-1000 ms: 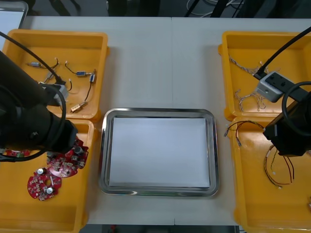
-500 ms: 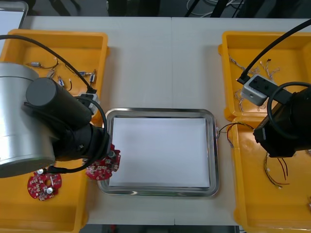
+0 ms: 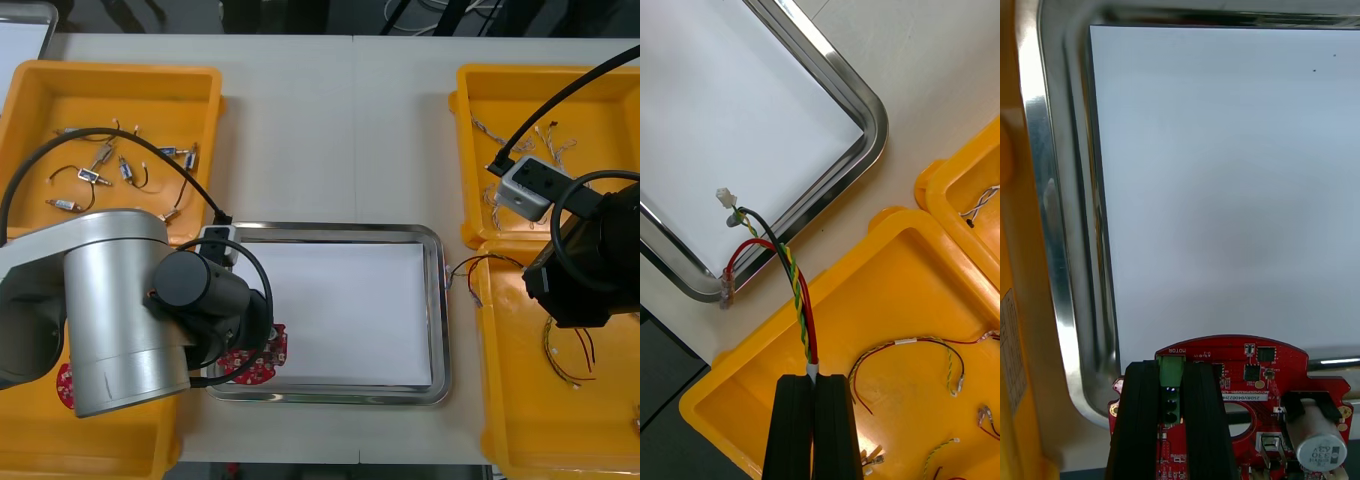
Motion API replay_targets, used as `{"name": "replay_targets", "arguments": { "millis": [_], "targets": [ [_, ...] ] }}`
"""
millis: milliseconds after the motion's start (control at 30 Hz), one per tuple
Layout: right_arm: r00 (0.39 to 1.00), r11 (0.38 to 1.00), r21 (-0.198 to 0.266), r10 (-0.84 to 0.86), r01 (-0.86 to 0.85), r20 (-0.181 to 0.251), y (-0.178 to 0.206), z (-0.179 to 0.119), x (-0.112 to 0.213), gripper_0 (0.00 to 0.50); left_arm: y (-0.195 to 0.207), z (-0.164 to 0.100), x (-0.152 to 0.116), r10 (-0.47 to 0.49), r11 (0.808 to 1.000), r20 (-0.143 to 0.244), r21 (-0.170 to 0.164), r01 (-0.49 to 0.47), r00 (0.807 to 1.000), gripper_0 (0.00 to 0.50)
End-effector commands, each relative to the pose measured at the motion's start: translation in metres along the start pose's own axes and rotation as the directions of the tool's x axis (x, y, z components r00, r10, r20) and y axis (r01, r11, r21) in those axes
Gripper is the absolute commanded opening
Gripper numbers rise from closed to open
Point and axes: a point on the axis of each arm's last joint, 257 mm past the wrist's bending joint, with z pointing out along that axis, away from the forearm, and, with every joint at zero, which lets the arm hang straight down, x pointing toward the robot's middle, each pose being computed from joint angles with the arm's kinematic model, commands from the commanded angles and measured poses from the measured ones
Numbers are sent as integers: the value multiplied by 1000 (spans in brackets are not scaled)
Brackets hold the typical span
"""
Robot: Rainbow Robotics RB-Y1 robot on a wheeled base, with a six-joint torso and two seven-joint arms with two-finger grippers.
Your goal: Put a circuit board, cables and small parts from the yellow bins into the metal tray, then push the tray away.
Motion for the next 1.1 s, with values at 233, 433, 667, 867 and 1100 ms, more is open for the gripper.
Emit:
{"name": "replay_targets", "arguments": {
  "millis": [233,433,667,867,1100],
  "targets": [
    [1000,999,27,-30,30,6,1,-9,-1,0,-16,29,-9,16,1000,44,8,-16,999,0],
    [999,999,27,-33,33,3,1,-8,0,0,-11,45,-7,8,1000,53,-14,-7,999,0],
    [999,999,26,-36,36,4,1,-9,-1,0,-12,46,-4,-11,1000,48,-12,11,999,1],
    [999,999,28,-38,38,3,1,-9,0,0,-11,50,-5,-35,999,50,-11,35,998,2],
    [999,999,24,-43,43,-2,2,-9,1,0,-11,60,-10,-54,999,56,-8,54,997,2]
  ]
}}
